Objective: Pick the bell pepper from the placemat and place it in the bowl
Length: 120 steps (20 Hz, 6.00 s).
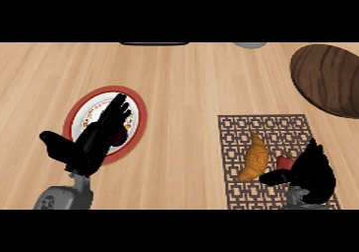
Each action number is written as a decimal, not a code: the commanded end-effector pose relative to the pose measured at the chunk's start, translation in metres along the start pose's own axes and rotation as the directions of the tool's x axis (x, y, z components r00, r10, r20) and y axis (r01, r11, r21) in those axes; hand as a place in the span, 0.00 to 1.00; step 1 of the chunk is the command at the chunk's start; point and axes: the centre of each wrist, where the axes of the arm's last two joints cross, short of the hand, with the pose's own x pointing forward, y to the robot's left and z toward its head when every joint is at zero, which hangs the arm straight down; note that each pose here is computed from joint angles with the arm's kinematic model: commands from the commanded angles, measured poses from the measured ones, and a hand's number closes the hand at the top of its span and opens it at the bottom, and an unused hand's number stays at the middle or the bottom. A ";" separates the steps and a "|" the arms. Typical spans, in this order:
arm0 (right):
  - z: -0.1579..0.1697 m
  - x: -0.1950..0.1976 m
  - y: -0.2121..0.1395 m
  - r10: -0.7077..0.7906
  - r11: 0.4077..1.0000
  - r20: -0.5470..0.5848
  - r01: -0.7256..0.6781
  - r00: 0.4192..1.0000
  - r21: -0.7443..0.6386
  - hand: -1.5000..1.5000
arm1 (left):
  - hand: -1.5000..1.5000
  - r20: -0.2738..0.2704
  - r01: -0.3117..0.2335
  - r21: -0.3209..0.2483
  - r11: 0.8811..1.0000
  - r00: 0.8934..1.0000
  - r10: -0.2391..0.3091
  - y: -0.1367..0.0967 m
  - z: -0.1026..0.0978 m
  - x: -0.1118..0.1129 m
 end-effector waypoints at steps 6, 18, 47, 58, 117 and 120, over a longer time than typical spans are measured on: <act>-0.010 0.004 0.005 -0.055 0.998 -0.105 0.053 0.993 -0.022 0.00 | 0.50 -0.007 0.014 0.008 1.000 1.000 -0.014 -0.012 0.011 -0.013; -0.026 -0.017 0.031 -0.003 0.997 0.014 0.004 1.000 -0.082 1.00 | 0.50 0.002 0.001 -0.007 1.000 1.000 -0.001 0.003 -0.014 0.007; -0.028 0.013 -0.138 0.257 0.966 0.816 -0.117 0.518 -0.229 1.00 | 0.50 -0.006 0.009 0.015 1.000 1.000 -0.008 -0.012 0.011 -0.001; 0.001 0.043 -0.217 0.181 0.966 0.789 0.044 0.587 -0.254 1.00 | 0.50 -0.008 -0.005 -0.012 1.000 1.000 0.005 0.002 0.001 0.000; -0.260 -0.062 -0.176 -0.624 0.535 0.781 0.751 0.041 0.387 0.00 | 0.50 -0.006 -0.006 0.047 0.999 1.000 0.006 -0.004 -0.006 -0.005; -0.259 -0.111 -0.156 -0.595 0.562 0.803 0.723 0.017 0.402 0.00 | 0.50 -0.020 -0.005 0.071 0.997 1.000 0.006 0.009 0.009 -0.010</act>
